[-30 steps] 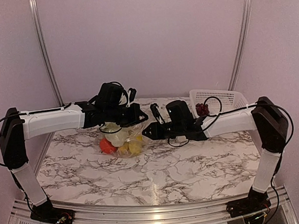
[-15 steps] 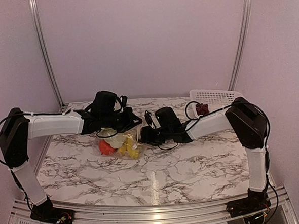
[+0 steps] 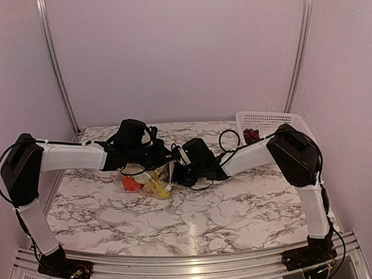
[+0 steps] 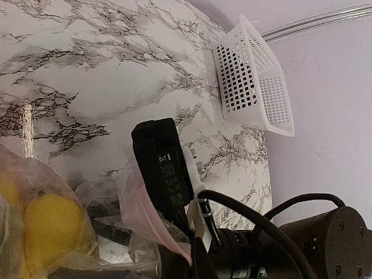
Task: Open the zip-top bag and remove the fake food
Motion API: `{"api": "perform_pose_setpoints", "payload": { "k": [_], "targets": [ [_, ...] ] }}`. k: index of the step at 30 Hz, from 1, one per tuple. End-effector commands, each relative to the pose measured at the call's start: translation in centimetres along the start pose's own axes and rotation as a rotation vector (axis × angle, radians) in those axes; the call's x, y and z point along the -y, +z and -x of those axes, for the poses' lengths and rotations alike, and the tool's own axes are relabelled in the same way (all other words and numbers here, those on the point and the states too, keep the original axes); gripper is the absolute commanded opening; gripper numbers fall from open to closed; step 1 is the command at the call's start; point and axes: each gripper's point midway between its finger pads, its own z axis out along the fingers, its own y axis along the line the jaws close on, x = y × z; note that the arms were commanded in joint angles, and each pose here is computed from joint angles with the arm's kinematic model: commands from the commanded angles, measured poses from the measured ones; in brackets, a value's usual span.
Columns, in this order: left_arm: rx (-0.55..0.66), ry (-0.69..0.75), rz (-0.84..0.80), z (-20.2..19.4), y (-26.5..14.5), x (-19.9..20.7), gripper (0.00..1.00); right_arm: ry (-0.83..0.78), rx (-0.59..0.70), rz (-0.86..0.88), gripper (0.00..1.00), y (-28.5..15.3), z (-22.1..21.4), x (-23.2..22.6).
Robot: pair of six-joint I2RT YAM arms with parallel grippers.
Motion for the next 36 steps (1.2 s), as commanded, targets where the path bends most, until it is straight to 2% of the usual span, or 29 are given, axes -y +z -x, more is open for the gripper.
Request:
{"api": "perform_pose_setpoints", "payload": {
  "k": [1,5,9,17,21,28,36],
  "targets": [
    [-0.005,0.002,-0.019,-0.1,0.3,0.0,0.00,-0.011,-0.056,-0.214,0.75,0.7,-2.4,4.4],
    [-0.011,0.017,0.000,-0.3,0.0,-0.4,0.00,-0.013,-0.042,-0.372,0.74,-1.3,-2.2,7.4],
    [-0.006,0.027,0.023,-0.3,-0.5,-0.8,0.00,-0.037,0.005,-0.440,0.72,-4.0,-1.2,8.2],
    [-0.020,0.026,0.049,-0.8,-0.2,-1.7,0.00,-0.179,0.060,-0.424,0.70,-7.3,1.6,5.6],
    [-0.031,0.028,0.035,-0.8,0.1,-1.5,0.00,-0.298,0.039,-0.379,0.70,-7.0,1.6,3.9],
    [-0.052,0.023,0.033,-1.3,0.4,-1.7,0.00,-0.433,-0.042,-0.271,0.73,-5.0,-1.4,1.9],
    [-0.061,0.010,0.047,-1.8,0.4,-2.4,0.00,-0.439,-0.108,-0.416,0.79,-3.8,-4.6,7.0]
  ]
}}
